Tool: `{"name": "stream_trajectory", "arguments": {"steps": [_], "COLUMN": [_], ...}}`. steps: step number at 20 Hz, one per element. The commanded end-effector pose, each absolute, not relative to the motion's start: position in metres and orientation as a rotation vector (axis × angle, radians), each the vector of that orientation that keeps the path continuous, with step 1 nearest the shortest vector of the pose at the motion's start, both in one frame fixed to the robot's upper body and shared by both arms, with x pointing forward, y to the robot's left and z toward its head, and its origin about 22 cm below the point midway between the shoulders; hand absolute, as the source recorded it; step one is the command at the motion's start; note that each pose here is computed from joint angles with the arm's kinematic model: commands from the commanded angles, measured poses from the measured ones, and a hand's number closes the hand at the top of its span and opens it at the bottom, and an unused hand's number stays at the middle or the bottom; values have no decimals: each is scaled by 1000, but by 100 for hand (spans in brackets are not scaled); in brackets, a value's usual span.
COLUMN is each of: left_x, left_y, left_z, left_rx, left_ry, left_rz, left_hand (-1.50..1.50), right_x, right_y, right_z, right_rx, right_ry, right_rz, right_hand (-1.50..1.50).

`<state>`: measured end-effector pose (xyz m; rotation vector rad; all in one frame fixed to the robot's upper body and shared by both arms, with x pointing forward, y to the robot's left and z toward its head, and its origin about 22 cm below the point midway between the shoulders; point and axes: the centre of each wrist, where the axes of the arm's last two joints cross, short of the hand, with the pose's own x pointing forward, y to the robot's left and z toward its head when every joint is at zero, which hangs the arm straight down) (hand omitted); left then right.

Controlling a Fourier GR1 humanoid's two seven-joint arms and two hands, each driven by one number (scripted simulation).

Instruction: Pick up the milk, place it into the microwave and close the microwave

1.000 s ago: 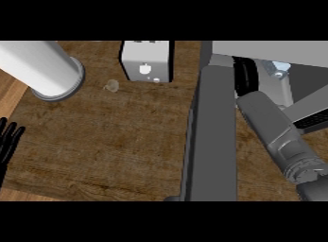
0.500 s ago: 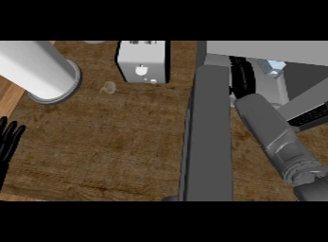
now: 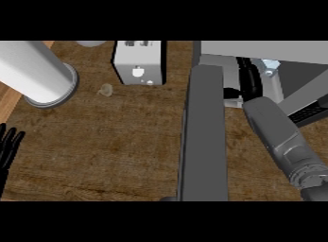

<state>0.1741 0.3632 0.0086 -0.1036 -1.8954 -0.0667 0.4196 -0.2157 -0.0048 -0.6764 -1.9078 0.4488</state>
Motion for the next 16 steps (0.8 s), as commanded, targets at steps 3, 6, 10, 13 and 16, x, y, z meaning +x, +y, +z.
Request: {"name": "stream_trajectory", "arguments": {"steps": [3, 6, 10, 13, 16], "left_x": [162, 157, 146, 152, 157], "left_y": [358, 360, 355, 339, 322], "left_z": [2, 0, 5, 9, -6], "left_rx": [-117, -115, -121, -165, -295], "left_ry": [-1882, -1872, -1863, -1849, -1838], "left_rz": [-60, -80, -99, -134, -145], "left_hand": [-150, -150, -150, -150, -150], "right_x": [403, 408, 390, 379, 368], "right_y": [-225, -219, -231, -217, -218], "right_z": [-30, -24, -47, -63, -76], "right_rx": [-479, -386, -277, -217, -90], "right_ry": [-1932, -1947, -1935, -1939, -1918], "right_rz": [388, 383, 322, 286, 264], "right_hand": [-150, -150, -150, -150, -150]}}
